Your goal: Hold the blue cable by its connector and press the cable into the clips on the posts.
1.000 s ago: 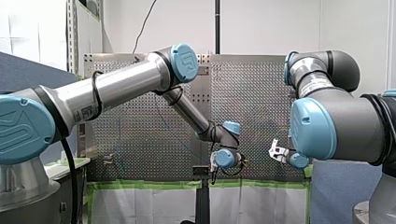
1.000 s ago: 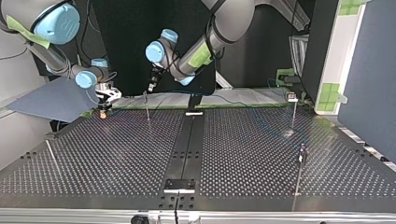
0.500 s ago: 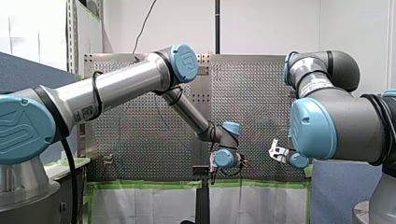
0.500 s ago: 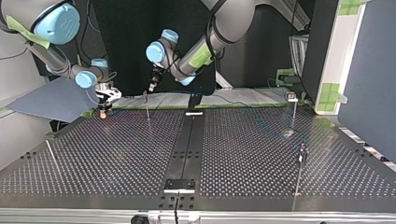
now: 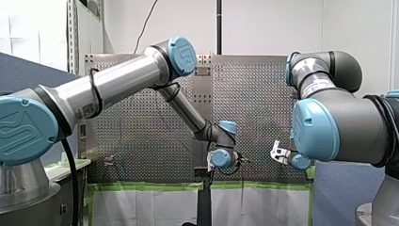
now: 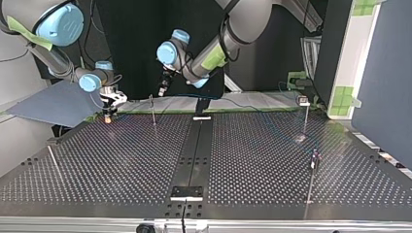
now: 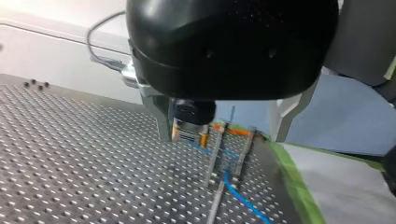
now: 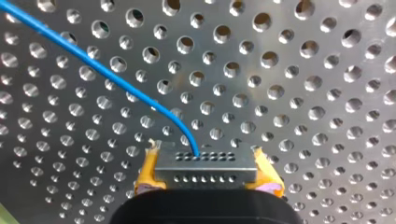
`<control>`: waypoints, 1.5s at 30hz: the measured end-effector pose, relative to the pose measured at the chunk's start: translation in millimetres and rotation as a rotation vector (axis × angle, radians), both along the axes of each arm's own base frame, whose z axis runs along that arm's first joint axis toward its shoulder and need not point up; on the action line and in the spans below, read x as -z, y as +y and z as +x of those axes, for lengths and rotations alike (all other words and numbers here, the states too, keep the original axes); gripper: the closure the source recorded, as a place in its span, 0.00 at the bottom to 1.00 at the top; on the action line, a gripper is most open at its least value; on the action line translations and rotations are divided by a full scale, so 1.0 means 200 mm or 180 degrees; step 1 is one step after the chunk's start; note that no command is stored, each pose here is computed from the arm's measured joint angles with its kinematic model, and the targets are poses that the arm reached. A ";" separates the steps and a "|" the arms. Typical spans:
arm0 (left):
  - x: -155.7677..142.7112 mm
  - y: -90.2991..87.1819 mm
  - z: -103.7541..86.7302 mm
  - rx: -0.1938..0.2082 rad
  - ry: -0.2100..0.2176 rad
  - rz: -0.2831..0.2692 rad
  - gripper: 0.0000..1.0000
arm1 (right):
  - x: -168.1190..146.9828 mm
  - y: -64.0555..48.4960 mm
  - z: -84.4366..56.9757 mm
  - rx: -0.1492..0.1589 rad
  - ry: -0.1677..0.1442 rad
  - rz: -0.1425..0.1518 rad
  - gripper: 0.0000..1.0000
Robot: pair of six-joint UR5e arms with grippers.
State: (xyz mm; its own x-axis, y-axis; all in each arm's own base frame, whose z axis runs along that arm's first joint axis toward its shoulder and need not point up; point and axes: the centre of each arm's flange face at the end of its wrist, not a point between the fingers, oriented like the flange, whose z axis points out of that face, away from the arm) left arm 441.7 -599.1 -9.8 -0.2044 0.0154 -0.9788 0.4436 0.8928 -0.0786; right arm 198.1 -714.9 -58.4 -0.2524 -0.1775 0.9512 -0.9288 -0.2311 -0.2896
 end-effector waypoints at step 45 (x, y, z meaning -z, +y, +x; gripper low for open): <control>-0.81 0.28 -0.26 -0.0506 -0.0746 -0.1157 0.00 | 0.00 0.02 0.05 -0.0046 0.0001 0.0000 1.00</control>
